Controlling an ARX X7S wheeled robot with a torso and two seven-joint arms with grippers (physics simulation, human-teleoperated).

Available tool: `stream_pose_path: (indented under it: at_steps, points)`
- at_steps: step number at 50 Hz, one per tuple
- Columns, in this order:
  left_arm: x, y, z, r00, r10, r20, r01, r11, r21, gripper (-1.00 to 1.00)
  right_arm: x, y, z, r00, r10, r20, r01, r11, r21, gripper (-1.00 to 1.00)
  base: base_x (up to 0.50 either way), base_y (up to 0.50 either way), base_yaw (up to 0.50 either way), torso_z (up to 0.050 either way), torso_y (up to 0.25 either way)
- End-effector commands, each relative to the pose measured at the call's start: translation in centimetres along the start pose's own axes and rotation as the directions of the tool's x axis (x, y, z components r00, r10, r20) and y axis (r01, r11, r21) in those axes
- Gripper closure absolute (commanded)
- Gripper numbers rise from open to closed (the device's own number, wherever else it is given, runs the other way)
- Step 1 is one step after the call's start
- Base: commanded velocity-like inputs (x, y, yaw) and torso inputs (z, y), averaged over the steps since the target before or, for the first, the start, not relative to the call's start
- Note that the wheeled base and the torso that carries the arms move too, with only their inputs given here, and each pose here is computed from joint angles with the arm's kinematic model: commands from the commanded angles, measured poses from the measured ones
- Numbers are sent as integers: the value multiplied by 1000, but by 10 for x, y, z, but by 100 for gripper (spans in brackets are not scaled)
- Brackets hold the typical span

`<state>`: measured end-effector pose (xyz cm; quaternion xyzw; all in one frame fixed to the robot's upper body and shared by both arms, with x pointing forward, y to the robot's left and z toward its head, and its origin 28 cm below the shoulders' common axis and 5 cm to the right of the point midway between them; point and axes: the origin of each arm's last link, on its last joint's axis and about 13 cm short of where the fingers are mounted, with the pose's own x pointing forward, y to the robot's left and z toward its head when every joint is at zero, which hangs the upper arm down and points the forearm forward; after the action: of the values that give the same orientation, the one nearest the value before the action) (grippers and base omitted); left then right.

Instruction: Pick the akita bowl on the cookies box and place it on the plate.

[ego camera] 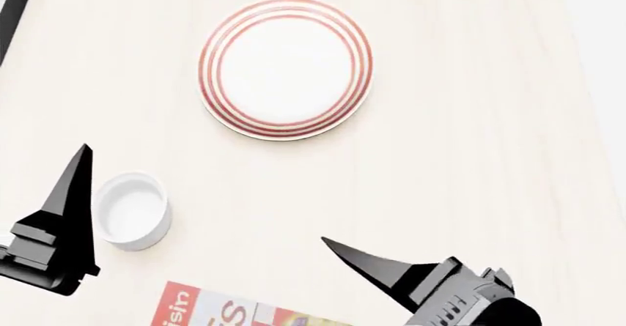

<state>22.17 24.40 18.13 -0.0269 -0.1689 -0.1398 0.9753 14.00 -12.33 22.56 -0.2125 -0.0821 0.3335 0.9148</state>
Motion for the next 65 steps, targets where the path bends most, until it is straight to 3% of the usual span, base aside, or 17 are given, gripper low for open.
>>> stream_pose_path:
  at_steps: [1,3,40,62,65]
  points:
    - [0,0,1,1000,-8,0,8,1000,5,-100,-13,7,12,993,63,-102,-68,997,-44,-100,0,0,0,0,0]
    - [0,0,1,1000,-8,1,8,1000,5,-100,-23,12,6,980,86,-179,-93,995,-33,-100,0,0,0,0,0]
    - [0,0,1,1000,-18,1,18,1000,6,-100,-9,37,16,914,312,-258,-345,934,-91,-100,0,0,0,0,0]
    - [-2,-1,1,1000,-19,1,19,1000,10,-100,1,47,11,871,393,-294,-427,902,-61,-100,0,0,0,0,0]
    - [-2,-1,-1,1000,-16,-2,16,1000,10,-100,6,48,5,855,364,-369,-408,912,-47,-100,0,0,0,0,0]
